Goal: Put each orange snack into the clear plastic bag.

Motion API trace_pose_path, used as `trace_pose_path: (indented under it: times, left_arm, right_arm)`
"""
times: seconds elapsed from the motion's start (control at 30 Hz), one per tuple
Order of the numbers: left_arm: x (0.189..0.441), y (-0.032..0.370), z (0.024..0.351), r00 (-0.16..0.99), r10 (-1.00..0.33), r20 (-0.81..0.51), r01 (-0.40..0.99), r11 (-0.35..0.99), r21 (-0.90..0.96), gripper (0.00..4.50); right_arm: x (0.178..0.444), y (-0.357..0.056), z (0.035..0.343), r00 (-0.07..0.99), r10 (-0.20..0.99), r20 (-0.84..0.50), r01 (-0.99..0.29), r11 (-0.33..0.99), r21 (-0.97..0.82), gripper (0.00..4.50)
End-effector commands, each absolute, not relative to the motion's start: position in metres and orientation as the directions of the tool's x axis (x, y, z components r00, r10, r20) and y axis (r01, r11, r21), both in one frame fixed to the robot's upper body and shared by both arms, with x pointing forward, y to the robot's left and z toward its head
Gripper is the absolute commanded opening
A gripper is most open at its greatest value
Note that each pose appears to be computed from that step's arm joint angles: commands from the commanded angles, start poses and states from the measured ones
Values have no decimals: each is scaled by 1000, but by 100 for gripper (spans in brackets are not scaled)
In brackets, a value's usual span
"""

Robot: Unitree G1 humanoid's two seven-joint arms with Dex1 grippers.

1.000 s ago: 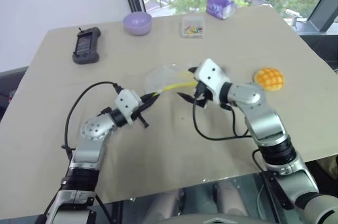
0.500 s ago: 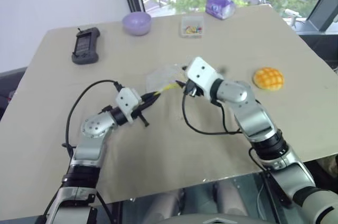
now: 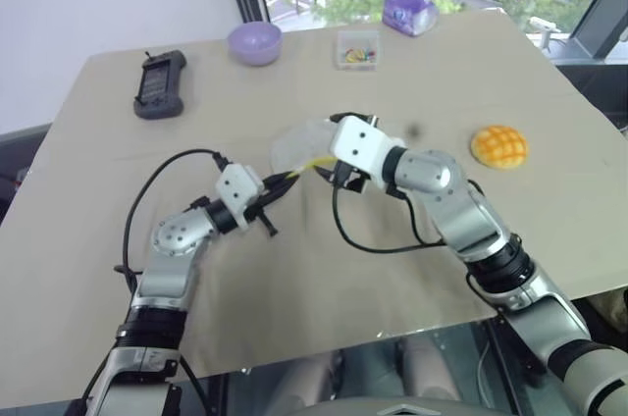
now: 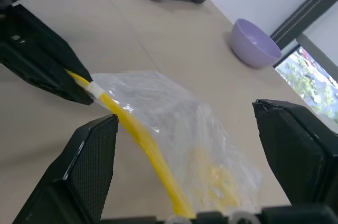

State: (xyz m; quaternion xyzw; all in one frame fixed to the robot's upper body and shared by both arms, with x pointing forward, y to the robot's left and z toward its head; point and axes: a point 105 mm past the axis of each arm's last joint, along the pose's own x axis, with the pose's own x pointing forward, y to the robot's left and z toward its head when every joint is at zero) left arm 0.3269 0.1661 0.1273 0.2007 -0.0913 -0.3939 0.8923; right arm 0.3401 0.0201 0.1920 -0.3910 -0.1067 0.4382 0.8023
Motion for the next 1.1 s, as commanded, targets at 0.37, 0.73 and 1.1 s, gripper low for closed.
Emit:
trace_pose_path:
  times: [0.37, 0.73, 1.1]
  left_arm:
    - [323, 165, 139, 659, -751, 42, 656, 601, 457, 0]
    - [320, 162, 138, 648, -761, 37, 664, 588, 462, 0]
    - [317, 159, 135, 633, -774, 24, 679, 569, 464, 0]
  right_arm:
    - [343, 29, 206, 606, 785, -132, -557, 299, -775, 443]
    - [350, 28, 205, 640, 754, -145, -542, 310, -781, 443]
    - [343, 48, 211, 602, 788, -128, -517, 263, -815, 443]
